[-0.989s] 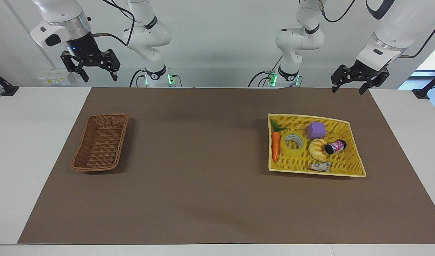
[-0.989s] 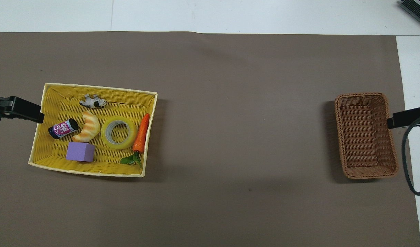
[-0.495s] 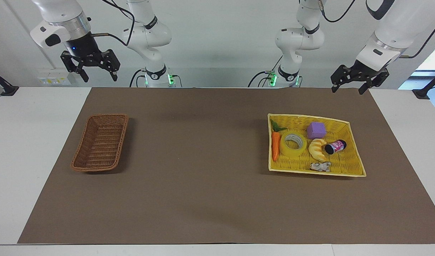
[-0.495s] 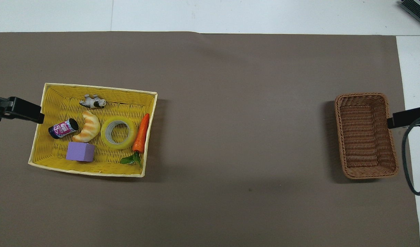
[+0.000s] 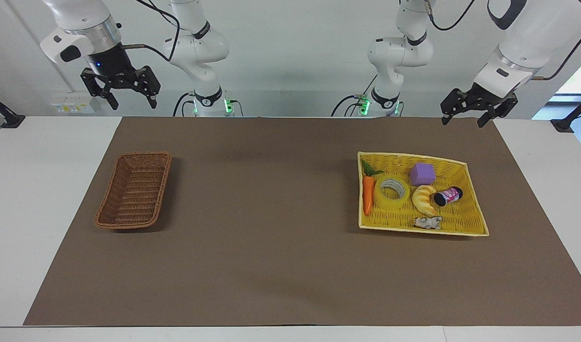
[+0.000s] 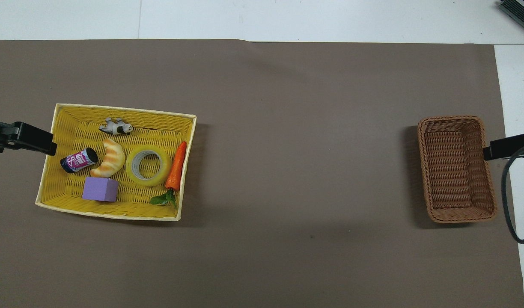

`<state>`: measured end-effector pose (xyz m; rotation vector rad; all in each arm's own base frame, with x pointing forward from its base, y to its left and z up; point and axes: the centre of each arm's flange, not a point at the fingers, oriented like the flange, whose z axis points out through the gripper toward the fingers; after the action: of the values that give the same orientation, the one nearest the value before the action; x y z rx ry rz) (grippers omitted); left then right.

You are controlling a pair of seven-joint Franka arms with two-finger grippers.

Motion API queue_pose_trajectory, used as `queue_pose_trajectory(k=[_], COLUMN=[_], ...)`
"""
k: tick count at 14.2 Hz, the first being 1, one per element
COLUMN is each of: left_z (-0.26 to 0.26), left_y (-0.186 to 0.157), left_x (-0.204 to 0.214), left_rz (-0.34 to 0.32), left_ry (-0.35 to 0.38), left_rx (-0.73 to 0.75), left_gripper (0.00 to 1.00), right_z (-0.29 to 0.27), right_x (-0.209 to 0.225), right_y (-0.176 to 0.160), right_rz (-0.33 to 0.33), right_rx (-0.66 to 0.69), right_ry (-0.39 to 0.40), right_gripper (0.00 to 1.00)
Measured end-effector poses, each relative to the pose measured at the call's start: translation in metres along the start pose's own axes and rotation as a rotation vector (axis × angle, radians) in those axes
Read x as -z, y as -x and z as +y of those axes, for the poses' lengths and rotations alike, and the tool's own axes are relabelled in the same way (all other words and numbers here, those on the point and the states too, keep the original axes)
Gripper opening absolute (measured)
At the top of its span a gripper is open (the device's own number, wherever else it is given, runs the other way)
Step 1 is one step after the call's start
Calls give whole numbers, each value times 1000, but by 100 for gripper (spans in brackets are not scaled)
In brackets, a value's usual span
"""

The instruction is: Move tape to another basket

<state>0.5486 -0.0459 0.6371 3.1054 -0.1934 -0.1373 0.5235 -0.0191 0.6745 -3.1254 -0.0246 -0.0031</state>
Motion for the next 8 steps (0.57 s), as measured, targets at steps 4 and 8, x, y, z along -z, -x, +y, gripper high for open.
queue_pose_trajectory(k=[4,8], left_z=[0,2], left_y=[1,2], left_x=[-10,-18], left_rz=[3,1], left_ry=[1,1], left_rx=[81,176], left_gripper=[100,100], right_z=[0,0], right_x=[0,0], right_y=[0,0], right_rz=[0,0], right_rx=[0,0], right_ry=[0,0], right_gripper=[100,100])
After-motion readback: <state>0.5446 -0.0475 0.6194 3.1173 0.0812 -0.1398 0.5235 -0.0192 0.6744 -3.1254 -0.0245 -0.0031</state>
